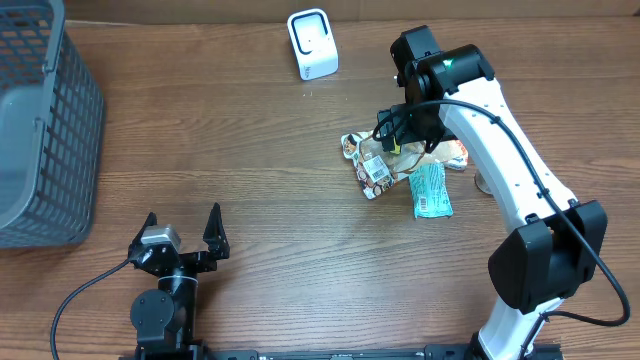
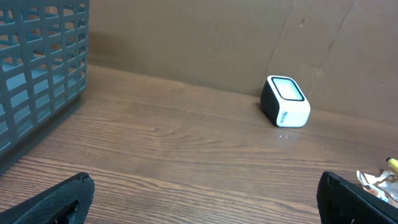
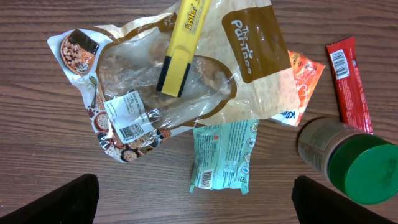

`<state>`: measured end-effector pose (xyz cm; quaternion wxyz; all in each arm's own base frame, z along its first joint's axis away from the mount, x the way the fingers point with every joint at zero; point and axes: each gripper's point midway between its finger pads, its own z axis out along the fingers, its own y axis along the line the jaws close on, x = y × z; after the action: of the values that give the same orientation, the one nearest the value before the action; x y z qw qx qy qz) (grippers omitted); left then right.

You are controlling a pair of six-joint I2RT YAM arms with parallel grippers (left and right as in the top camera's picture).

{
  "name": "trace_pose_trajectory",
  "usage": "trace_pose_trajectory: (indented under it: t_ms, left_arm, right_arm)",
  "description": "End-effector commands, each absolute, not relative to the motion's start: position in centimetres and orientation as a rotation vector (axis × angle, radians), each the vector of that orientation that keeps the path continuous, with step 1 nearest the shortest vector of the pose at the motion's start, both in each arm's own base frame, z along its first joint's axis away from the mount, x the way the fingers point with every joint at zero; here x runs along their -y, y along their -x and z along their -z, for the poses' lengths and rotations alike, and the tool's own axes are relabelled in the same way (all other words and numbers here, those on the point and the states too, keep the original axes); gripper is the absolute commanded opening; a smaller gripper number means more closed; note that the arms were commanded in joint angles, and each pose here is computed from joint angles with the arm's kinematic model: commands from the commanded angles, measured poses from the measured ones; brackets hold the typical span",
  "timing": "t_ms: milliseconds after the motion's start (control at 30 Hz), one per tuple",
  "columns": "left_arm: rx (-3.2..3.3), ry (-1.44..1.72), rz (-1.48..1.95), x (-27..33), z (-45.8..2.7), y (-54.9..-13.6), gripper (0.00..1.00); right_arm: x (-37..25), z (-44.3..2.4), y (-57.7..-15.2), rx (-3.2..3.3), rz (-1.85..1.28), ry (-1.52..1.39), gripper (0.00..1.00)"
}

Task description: Scan the item barcode

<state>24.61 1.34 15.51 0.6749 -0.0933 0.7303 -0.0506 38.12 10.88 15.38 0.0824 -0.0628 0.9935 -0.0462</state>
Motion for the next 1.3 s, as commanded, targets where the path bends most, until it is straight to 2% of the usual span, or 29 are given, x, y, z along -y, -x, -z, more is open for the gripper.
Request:
trace_pose_trajectory:
  t_ms: [0, 533, 633, 933, 1267]
  left_arm:
    - [-1.638, 0.185, 0.1, -1.3, -15.6, -24.6, 1.0]
    - [-1.639, 0.185, 0.1, -1.3, -15.6, -24.6, 1.0]
    - [-1.639, 0.185, 0.1, -1.3, -15.6, -24.6, 1.0]
    - [-1.639, 0.185, 0.1, -1.3, -15.6, -24.6, 1.0]
    - [-1.639, 0.185, 0.1, -1.3, -15.6, -24.6, 1.0]
  right_arm:
    - [-10.8, -15.6, -38.1, -2.962, 0.134, 0.179, 1.0]
    - [-10.8, -15.5, -38.2, -2.963, 0.135, 0.179, 1.0]
    - [-10.9, -16.6, -38.3, -2.925, 0.116, 0.173, 1.0]
    - [-10.1, -25.7, -36.3, -2.682, 0.02, 0.138, 1.0]
    - [-7.2, -41.7, -28.5, -2.154, -0.148, 0.062, 1.0]
